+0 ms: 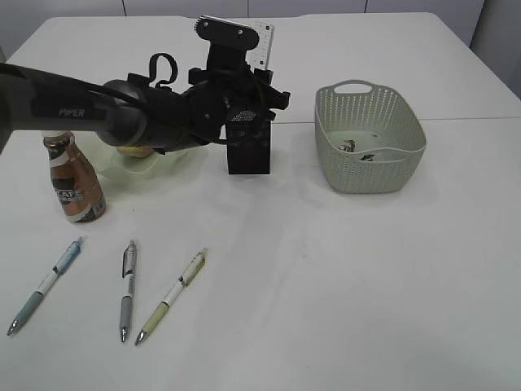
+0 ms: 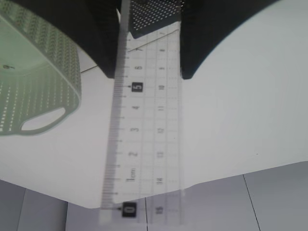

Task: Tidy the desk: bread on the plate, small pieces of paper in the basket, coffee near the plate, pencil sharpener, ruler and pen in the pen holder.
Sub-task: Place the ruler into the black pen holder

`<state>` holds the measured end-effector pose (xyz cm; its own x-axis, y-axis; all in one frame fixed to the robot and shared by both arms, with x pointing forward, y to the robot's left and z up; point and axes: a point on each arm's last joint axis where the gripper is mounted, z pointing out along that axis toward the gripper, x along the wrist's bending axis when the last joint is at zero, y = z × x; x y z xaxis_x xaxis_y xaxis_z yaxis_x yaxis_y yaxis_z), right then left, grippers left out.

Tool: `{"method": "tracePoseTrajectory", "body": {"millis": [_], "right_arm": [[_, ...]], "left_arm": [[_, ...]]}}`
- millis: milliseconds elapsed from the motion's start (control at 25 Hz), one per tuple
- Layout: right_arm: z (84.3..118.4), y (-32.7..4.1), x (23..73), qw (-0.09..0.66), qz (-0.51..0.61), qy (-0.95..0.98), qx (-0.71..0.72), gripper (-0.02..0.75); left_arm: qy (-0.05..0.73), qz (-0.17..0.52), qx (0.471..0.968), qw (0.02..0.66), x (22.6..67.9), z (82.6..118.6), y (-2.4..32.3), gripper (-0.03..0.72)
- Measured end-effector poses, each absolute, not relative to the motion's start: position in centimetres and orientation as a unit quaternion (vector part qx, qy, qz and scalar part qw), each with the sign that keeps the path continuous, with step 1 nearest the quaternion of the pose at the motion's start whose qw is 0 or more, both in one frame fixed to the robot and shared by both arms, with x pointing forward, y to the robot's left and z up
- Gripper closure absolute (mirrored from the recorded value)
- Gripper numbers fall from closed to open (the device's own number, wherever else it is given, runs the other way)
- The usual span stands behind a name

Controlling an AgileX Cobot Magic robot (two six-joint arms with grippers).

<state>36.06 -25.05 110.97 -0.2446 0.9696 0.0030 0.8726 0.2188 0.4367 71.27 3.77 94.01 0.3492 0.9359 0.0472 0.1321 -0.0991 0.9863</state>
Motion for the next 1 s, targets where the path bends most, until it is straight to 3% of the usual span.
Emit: {"method": "tracePoseTrajectory", "body": {"millis": [280, 640, 1000], "right_arm": [[110.97, -25.05, 36.06, 0.137, 0.178, 0.769, 0.599, 0.309], [110.97, -25.05, 36.06, 0.137, 0.177, 0.769, 0.599, 0.309], [110.97, -25.05, 36.06, 0.137, 0.177, 0.769, 0.599, 0.309]], "left_arm": [[0.424, 0.382, 0.633, 0.524, 71.26, 94.0, 3.76, 0.433], [0.432, 0.37, 0.637, 0.52, 71.2, 93.77, 3.72, 0.284], [0.433, 0.363, 0.642, 0.519, 71.1, 94.08, 3.67, 0.265]]}}
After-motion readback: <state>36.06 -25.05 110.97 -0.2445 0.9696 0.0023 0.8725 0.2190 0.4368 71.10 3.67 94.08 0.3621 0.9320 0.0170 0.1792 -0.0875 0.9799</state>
